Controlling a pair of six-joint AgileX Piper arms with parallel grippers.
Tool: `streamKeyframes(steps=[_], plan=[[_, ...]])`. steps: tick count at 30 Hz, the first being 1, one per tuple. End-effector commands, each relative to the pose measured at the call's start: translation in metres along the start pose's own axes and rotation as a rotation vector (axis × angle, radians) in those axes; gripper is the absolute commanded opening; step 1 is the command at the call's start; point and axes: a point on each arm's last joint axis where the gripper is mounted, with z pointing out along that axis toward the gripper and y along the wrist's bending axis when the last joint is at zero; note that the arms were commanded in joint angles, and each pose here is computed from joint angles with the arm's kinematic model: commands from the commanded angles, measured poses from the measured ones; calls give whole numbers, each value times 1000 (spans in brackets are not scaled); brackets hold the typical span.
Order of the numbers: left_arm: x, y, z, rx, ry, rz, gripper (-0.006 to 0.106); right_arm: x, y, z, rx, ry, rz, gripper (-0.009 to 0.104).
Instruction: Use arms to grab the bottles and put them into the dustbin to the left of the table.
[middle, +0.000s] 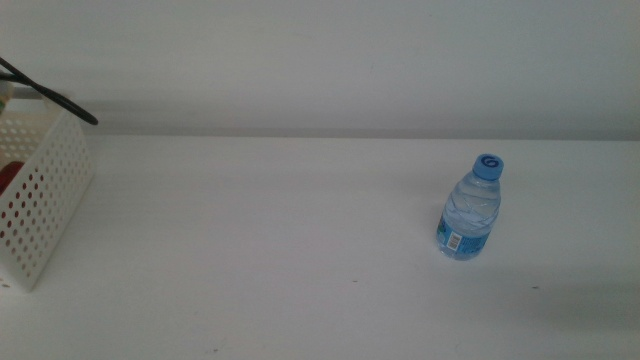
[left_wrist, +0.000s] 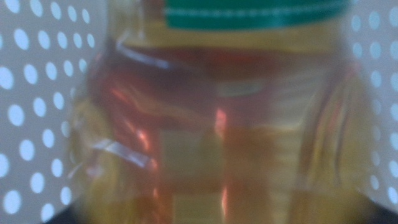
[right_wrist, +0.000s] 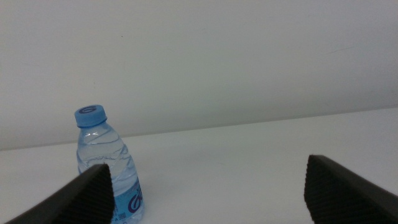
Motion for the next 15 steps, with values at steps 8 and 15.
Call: streamKeyframes(steps=[8, 15], plan=[[5, -5, -17, 18, 20, -15, 94, 12, -1, 0, 6, 4, -5, 82], [5, -27, -65, -56, -63, 4, 94, 12, -1, 0, 6, 4, -5, 82]])
